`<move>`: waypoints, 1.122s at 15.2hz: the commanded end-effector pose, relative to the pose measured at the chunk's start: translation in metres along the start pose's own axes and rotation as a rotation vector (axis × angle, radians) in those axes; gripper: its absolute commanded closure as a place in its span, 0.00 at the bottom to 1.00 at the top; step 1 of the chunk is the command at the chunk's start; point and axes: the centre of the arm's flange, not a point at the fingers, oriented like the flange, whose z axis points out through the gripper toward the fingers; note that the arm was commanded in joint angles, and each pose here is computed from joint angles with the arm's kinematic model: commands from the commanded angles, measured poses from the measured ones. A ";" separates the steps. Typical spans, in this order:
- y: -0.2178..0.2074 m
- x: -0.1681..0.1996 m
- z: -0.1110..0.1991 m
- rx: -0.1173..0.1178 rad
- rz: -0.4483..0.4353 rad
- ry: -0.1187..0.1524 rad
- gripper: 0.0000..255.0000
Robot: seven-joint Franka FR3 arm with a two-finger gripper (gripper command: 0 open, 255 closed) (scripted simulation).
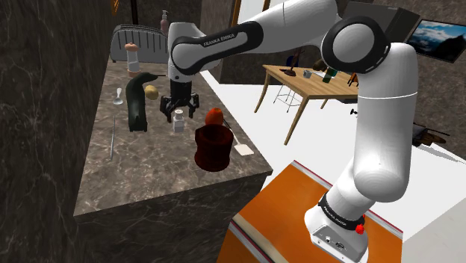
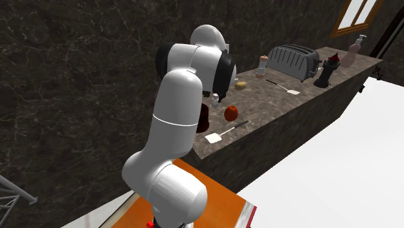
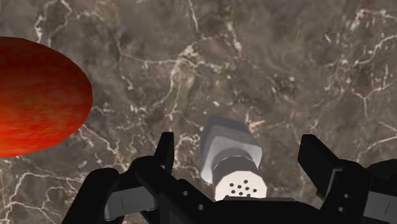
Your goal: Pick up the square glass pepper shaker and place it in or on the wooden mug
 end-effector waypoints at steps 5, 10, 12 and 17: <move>0.000 0.001 0.007 0.000 0.000 0.000 0.00; 0.000 0.000 0.006 0.000 0.000 0.000 1.00; 0.000 0.000 0.006 0.000 0.000 0.000 1.00; 0.000 0.001 0.006 0.000 0.000 0.000 1.00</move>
